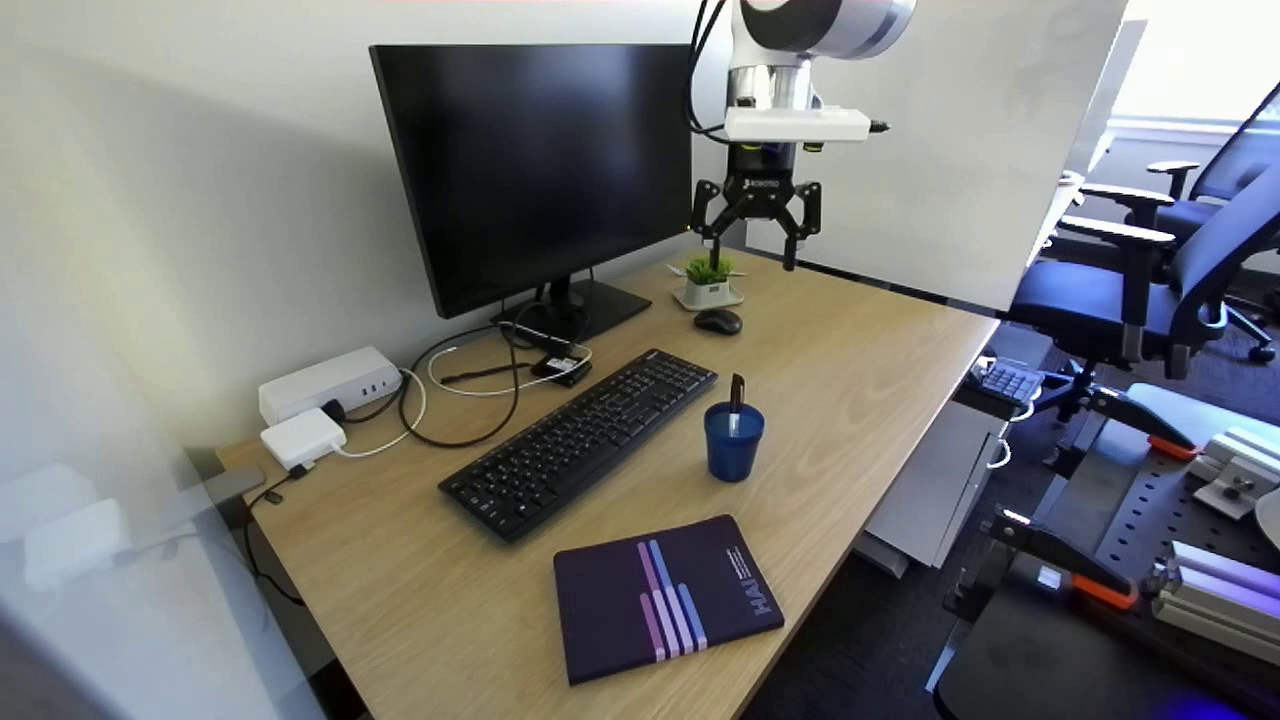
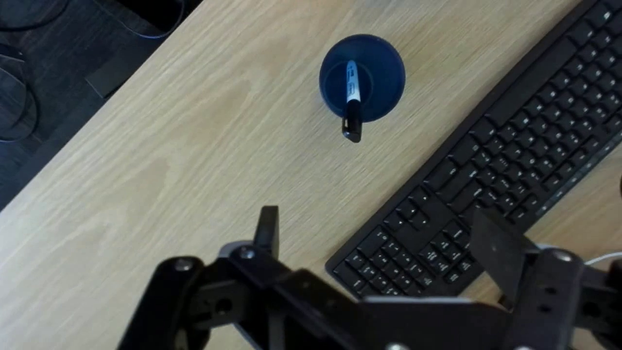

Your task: Put the marker in the cup then move the cup to the right

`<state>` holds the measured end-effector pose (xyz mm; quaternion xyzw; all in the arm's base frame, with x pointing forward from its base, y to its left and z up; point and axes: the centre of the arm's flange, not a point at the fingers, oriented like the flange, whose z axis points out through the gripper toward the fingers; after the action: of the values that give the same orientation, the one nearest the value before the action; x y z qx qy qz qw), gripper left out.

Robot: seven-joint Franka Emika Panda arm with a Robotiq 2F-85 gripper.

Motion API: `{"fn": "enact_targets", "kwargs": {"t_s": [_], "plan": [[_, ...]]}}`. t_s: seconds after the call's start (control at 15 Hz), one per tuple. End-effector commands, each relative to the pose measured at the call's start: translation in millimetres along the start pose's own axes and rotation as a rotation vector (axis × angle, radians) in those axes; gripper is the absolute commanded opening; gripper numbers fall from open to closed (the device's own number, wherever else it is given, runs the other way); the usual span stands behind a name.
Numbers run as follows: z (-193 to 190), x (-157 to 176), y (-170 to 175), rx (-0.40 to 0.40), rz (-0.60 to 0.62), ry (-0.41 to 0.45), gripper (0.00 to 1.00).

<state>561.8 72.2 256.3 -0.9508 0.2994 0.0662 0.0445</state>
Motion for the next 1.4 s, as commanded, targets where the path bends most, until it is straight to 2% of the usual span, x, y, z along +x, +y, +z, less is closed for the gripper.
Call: {"fn": "enact_targets", "kwargs": {"t_s": [0.0,0.13,0.2,0.33,0.6,1.07,1.33], "plan": [[-4.0,6.1,24.2,0.022,-0.203,-0.015,1.0],[-1.7,12.3,53.3,0.003,-0.32,-0.027,1.0],[4.3,15.1,30.3,-0.004,-0.227,-0.014,1.0],[6.2,20.1,47.2,-0.008,-0.283,-0.022,1.0],[3.5,15.2,42.8,-0.006,-0.305,-0.019,1.0],[6.9,15.5,55.5,-0.007,-0.238,-0.019,1.0],[13.9,5.7,48.7,-0.027,-0.227,-0.044,1.0]]}}
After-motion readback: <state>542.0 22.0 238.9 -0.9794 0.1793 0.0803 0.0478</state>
